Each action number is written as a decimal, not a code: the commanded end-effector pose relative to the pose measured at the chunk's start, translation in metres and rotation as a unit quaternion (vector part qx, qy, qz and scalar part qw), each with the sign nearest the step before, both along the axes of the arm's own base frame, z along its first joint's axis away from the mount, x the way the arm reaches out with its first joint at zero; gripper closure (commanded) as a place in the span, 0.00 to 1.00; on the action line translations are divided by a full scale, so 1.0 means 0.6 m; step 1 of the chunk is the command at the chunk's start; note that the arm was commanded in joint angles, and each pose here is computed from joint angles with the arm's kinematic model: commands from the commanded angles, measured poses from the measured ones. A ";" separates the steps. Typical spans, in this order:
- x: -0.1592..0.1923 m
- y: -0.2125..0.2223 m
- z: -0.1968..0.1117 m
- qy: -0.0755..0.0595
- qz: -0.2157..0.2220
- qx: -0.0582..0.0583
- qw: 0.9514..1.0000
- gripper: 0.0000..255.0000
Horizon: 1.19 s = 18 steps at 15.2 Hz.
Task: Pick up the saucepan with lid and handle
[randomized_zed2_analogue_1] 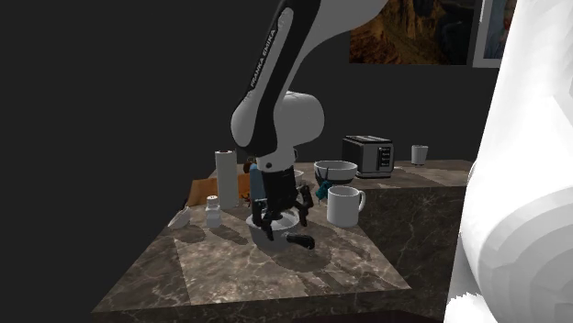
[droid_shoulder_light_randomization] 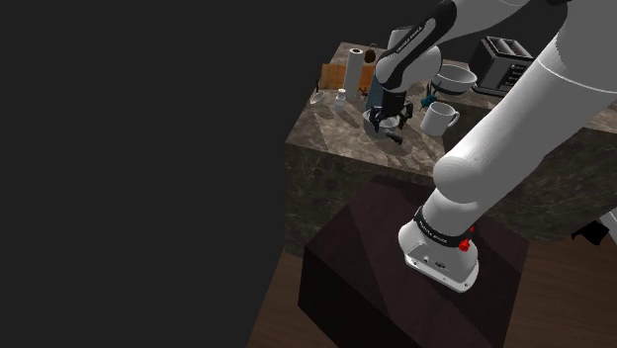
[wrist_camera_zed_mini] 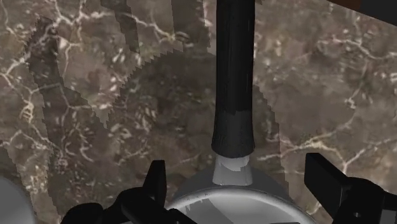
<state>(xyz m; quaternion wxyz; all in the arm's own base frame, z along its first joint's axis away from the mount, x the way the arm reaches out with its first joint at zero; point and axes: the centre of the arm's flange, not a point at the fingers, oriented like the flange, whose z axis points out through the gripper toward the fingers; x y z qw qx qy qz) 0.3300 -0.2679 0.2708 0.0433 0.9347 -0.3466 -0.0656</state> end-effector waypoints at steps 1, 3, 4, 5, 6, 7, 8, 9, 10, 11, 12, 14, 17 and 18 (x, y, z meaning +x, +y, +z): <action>-0.001 0.001 -0.007 0.000 0.000 0.000 1.000 0.00; -0.001 0.001 -0.007 0.000 0.000 0.000 1.000 1.00; -0.001 0.001 -0.007 0.000 0.000 0.000 1.000 1.00; -0.001 0.001 -0.007 0.000 0.000 0.000 1.000 1.00; -0.001 0.001 -0.007 0.000 0.000 0.000 1.000 1.00; -0.001 0.001 -0.007 0.000 0.000 0.000 1.000 1.00; -0.001 0.001 -0.007 0.000 0.000 0.000 1.000 1.00; -0.001 0.001 -0.007 0.000 0.000 0.000 1.000 1.00; -0.001 0.001 -0.006 0.000 0.000 0.000 1.000 1.00; -0.001 0.001 -0.006 0.000 0.000 0.000 1.000 1.00; -0.001 0.001 -0.007 0.000 0.000 0.000 1.000 1.00; -0.001 0.001 0.011 0.000 0.000 0.000 1.000 1.00; -0.001 0.001 0.037 0.000 0.000 0.000 1.000 1.00; -0.001 0.001 0.046 0.000 0.000 0.000 1.000 1.00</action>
